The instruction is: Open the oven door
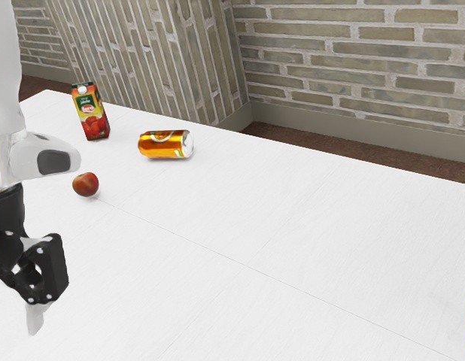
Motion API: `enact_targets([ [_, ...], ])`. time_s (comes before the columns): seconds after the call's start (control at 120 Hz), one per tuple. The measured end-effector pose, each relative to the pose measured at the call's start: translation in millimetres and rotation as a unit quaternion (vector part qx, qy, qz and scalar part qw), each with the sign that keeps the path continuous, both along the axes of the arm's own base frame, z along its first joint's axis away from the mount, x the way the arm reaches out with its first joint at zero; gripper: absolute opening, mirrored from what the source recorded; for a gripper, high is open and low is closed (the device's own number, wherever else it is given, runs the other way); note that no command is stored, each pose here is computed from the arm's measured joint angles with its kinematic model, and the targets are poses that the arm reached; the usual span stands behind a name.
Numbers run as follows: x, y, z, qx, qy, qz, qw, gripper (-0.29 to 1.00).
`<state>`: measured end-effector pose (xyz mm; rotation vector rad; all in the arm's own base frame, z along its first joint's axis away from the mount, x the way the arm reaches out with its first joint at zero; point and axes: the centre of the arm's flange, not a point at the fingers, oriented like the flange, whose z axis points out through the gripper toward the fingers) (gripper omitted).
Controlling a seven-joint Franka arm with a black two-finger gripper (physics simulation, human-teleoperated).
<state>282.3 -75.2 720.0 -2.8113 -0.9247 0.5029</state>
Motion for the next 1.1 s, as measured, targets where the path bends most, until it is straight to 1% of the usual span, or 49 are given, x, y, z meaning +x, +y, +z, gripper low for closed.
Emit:
enact_targets([
  [0.042, 12, 3, -1, 0.009, -0.031, 0.058, 0.998, 0.70],
  [0.083, 21, 2, 0, 0.018, -0.057, 0.109, 0.992, 0.70],
  [0.117, 36, -4, -6, 0.024, -0.063, 0.141, 0.988, 0.70],
  [0.167, 52, -29, -12, 0.037, -0.075, 0.168, 0.982, 0.70],
  [0.208, 62, -57, -7, 0.045, -0.094, 0.185, 0.977, 0.70],
  [0.275, 62, -102, 6, 0.046, -0.128, 0.202, 0.970, 0.70],
  [0.308, 58, -127, 9, 0.037, -0.139, 0.192, 0.971, 0.70],
  [0.35, 60, -140, 10, 0.023, -0.145, 0.195, 0.970, 0.70],
  [0.417, 83, -157, -1, 0.011, -0.151, 0.227, 0.962, 0.70],
  [0.475, 99, -189, -9, -0.002, -0.174, 0.251, 0.952, 0.70],
  [0.508, 107, -214, -5, -0.018, -0.193, 0.261, 0.946, 0.70],
  [0.575, 121, -263, 12, -0.063, -0.229, 0.280, 0.930, 0.70],
  [0.667, 110, -312, 28, -0.116, -0.251, 0.294, 0.915, 0.70],
  [0.808, 89, -380, 15, -0.166, -0.246, 0.308, 0.904, 0.70],
  [0.892, 91, -390, 15, -0.188, -0.246, 0.335, 0.890, 0.70],
  [1.025, 139, -374, 4, -0.200, -0.254, 0.398, 0.859, 0.70],
  [1.1, 146, -371, 4, -0.210, -0.255, 0.416, 0.847, 0.70],
])
